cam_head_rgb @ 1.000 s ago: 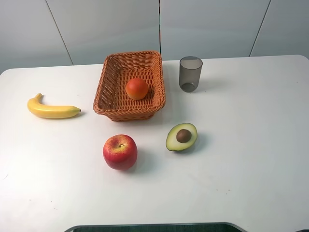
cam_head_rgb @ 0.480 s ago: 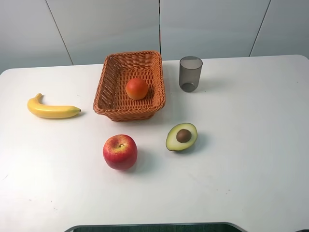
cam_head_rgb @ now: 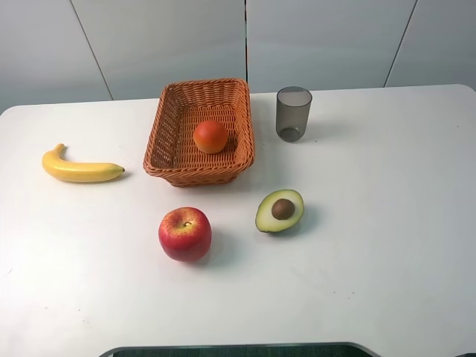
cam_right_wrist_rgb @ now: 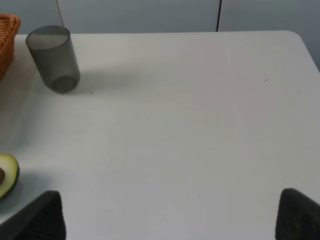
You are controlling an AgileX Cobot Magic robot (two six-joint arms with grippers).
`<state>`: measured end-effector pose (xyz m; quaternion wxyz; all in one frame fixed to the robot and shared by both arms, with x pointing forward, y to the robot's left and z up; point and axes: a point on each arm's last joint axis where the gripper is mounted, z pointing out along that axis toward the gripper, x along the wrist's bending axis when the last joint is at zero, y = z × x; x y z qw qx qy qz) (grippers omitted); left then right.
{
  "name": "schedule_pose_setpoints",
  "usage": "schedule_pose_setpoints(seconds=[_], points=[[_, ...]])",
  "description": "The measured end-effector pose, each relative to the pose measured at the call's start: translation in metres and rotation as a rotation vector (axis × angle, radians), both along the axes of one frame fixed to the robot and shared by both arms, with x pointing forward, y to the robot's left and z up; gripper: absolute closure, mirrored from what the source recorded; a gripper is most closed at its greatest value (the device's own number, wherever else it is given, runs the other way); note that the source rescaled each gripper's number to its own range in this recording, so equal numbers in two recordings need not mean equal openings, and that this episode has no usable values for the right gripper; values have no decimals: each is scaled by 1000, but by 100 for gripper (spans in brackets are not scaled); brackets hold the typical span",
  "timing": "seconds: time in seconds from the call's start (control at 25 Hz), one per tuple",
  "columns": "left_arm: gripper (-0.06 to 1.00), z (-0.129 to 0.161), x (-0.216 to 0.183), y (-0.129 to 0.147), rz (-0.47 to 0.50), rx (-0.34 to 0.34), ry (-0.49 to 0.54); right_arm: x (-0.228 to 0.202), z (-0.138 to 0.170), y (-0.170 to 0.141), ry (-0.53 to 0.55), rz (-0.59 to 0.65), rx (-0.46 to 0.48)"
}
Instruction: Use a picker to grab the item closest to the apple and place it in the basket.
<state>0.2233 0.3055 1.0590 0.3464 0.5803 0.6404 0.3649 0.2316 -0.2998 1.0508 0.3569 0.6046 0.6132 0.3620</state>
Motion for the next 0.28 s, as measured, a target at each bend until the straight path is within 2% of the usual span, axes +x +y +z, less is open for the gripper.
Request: schedule_pose_setpoints(seconds=[0.28], points=[[-5, -2, 5, 0, -4, -1, -27, 0, 0, 0, 0, 0, 0]])
